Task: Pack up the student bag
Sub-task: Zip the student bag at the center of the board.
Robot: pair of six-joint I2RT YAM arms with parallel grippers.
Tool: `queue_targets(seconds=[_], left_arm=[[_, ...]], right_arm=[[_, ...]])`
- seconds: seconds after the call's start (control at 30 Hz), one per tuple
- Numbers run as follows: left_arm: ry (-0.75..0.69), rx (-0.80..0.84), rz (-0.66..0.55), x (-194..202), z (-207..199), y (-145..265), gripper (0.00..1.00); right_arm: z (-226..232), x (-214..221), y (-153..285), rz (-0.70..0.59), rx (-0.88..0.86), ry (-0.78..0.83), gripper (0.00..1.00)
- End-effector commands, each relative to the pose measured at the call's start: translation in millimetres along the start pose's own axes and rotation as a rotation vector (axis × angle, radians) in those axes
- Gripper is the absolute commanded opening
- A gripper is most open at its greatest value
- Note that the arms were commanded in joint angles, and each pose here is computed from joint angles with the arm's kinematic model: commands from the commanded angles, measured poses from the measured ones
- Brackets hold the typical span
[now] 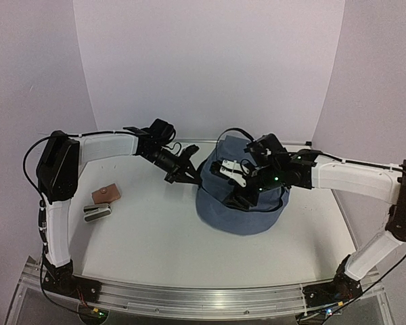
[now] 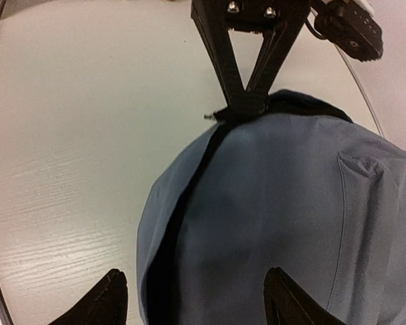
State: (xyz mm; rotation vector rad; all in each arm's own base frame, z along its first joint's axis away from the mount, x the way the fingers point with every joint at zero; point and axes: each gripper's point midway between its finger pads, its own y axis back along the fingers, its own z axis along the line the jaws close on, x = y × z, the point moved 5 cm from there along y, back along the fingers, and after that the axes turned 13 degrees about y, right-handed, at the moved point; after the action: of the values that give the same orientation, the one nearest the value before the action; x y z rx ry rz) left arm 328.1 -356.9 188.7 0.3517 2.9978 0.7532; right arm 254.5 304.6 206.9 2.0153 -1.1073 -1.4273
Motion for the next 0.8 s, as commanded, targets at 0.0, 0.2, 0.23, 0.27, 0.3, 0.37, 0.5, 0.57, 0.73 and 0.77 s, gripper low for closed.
queue_targets(seconds=[0.0, 0.2, 0.23, 0.27, 0.3, 0.37, 0.5, 0.57, 0.73, 0.77], left_arm=[[-0.092, 0.073, -0.01, 2.2, -31.1, 9.9, 0.0], [-0.081, 0.065, -0.022, 9.2, -28.6, 13.2, 0.0], [-0.079, 0.062, -0.024, 10.0, -27.7, 13.4, 0.0], [-0.073, 0.055, -0.026, 10.5, -25.7, 13.4, 0.0], [-0.066, 0.047, -0.029, 10.5, -23.4, 13.5, 0.0], [-0.046, 0.027, -0.044, 7.1, -16.7, 15.4, 0.0], [-0.004, -0.015, -0.106, -10.9, -1.8, 23.8, 0.0], [-0.008, -0.05, -0.145, -24.1, 0.1, 27.9, 0.0], [-0.006, -0.083, -0.162, -52.3, 4.7, 24.3, 0.0], [-0.004, -0.08, -0.156, -56.1, 6.3, 21.2, 0.0]], right_arm=[[-3.7, -37.6, -18.5, -0.099, -0.032, -0.077, 0.67], [-4.7, -38.6, -52.3, -0.066, -0.013, -0.111, 0.47], [-5.7, -37.3, -54.1, -0.057, -0.004, -0.11, 0.4], [-5.8, -36.2, -54.4, -0.053, 0.0, -0.108, 0.27], [-5.6, -34.9, -53.6, -0.049, 0.004, -0.106, 0.16], [-4.2, -32.8, -48.5, -0.049, 0.009, -0.101, 0.0], [11.2, -17.3, -38.0, -0.03, -0.018, -0.083, 0.0], [23.2, -10.0, -29.4, -0.031, -0.055, -0.055, 0.0], [53.4, 9.3, -17.4, -0.021, -0.13, 0.029, 0.0], [58.7, 13.5, -16.4, -0.017, -0.145, 0.042, 0.0]])
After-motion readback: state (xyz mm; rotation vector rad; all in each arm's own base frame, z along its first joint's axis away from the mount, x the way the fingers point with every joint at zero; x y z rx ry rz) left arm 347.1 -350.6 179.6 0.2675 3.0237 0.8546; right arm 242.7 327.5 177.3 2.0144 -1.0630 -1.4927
